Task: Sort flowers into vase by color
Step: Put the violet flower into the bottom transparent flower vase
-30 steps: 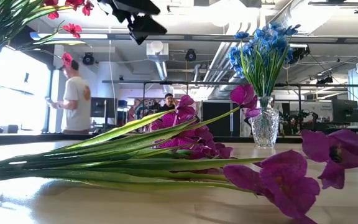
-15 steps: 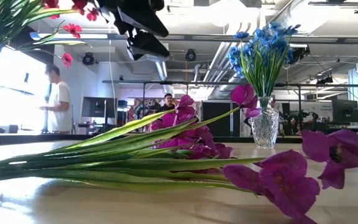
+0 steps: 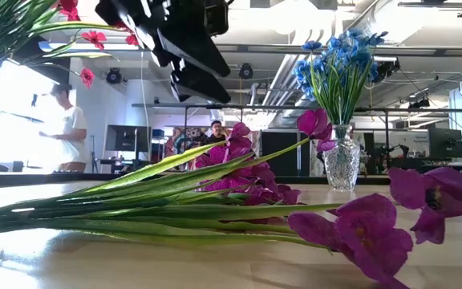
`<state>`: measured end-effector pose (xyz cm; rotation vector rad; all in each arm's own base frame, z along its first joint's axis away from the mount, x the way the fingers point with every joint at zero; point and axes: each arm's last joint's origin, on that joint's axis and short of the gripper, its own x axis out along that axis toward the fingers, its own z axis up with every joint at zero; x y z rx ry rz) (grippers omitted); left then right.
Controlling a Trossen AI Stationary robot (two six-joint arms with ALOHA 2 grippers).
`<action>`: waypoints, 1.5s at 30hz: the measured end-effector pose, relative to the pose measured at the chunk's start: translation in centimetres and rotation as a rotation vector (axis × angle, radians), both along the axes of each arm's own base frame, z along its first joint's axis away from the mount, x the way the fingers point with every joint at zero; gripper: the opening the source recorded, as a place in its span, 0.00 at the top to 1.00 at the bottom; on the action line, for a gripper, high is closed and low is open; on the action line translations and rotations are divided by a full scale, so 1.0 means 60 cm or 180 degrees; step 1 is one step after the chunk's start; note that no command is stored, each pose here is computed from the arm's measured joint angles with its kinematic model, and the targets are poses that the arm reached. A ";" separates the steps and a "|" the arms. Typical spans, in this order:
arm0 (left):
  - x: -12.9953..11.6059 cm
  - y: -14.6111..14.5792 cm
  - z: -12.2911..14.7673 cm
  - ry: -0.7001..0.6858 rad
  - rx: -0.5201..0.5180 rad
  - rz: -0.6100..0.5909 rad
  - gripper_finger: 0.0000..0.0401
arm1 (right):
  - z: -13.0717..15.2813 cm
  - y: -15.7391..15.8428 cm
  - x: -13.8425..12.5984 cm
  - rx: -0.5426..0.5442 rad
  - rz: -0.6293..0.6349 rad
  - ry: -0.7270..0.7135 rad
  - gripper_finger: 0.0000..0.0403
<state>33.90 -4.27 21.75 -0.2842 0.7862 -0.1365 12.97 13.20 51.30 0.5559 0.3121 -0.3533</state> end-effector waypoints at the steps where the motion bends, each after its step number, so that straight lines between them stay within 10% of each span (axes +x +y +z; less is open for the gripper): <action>1: 0.003 -0.004 -0.006 0.0000 0.0010 -0.0044 0.44 | 0.000 0.000 0.000 0.0009 0.0013 0.0012 0.61; 14: 0.018 -0.063 -0.087 0.0425 -0.0145 -0.0494 0.44 | 0.000 0.001 0.000 0.0065 0.0041 0.0030 0.61; 34: 0.021 -0.067 -0.086 0.0404 -0.0292 -0.0464 0.60 | 0.000 0.001 0.000 0.0051 0.0041 0.0030 0.61; 45: 0.014 -0.046 0.010 0.0120 -0.0256 -0.0307 0.67 | 0.000 0.001 0.000 0.0037 0.0034 0.0025 0.61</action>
